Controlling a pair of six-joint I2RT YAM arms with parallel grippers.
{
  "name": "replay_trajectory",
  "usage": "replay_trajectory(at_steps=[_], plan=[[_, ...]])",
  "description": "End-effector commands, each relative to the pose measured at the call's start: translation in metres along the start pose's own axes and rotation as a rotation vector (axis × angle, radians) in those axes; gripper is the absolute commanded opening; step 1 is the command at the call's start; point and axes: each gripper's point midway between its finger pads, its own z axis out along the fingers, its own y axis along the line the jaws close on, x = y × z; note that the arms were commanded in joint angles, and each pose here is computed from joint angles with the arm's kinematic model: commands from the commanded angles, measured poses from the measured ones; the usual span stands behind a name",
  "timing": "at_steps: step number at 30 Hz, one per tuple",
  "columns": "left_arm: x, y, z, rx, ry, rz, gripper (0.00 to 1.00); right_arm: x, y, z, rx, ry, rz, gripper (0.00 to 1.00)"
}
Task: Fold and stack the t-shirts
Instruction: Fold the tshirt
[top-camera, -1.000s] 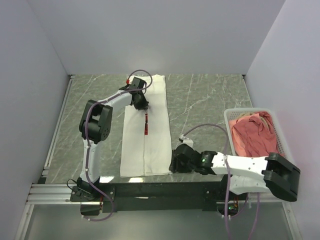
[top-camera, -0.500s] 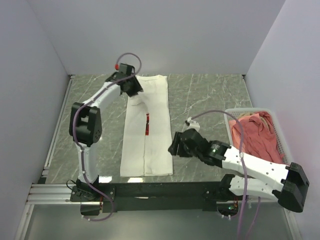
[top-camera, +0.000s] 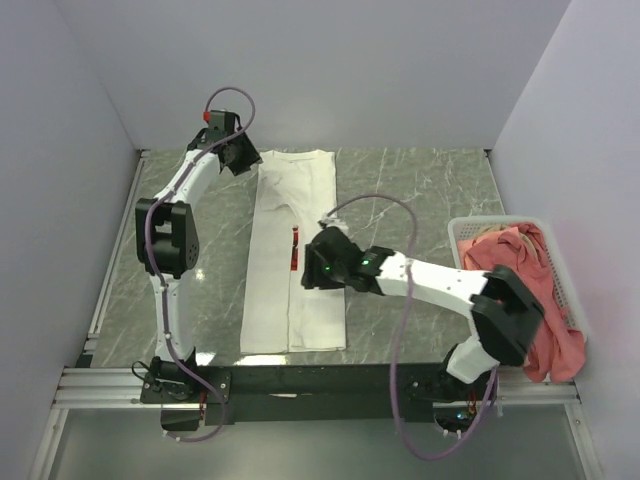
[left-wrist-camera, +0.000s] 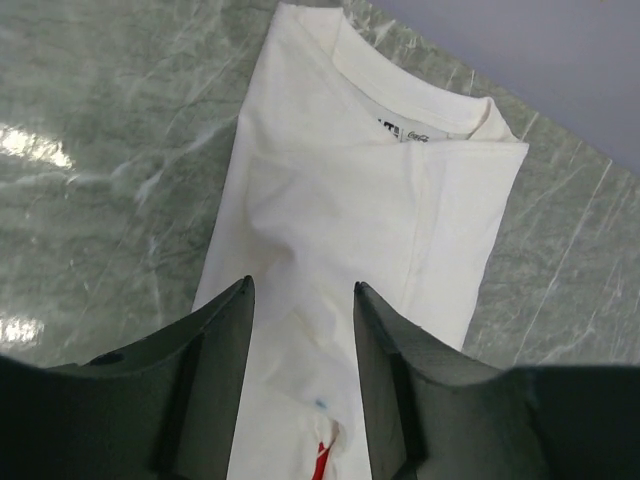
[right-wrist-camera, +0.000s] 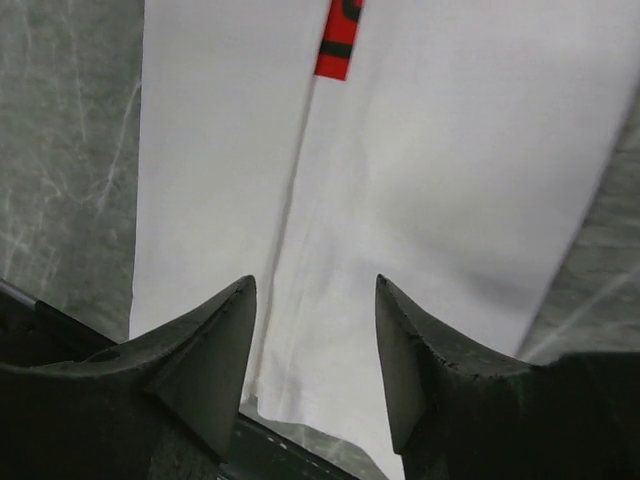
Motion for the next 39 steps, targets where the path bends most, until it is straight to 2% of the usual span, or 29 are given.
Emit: replay_trajectory(at_steps=[1, 3, 8, 17, 23, 29, 39], plan=[[-0.011, -0.018, 0.003, 0.065, -0.008, 0.079, 0.50, -0.012, 0.036, 0.016, -0.040, -0.024, -0.052, 0.57], [-0.016, -0.019, 0.008, 0.088, -0.024, 0.087, 0.54, -0.021, 0.036, 0.026, -0.003, -0.046, -0.061, 0.56], [-0.014, -0.033, 0.021, 0.188, -0.010, 0.150, 0.57, -0.032, 0.037, 0.043, 0.041, -0.048, -0.082, 0.55], [-0.009, -0.012, 0.058, 0.092, -0.030, 0.251, 0.56, -0.047, 0.000, 0.021, -0.007, -0.103, 0.031, 0.54], [0.005, -0.024, 0.074, 0.060, -0.065, 0.410, 0.58, -0.057, -0.030, 0.002, -0.009, -0.138, 0.044, 0.54], [0.003, -0.031, 0.082, -0.004, -0.137, 0.485, 0.61, -0.062, -0.049, -0.002, -0.007, -0.139, 0.035, 0.54], [-0.001, -0.027, 0.093, -0.106, -0.195, 0.601, 0.56, -0.061, -0.064, 0.002, -0.035, -0.120, 0.052, 0.54]])
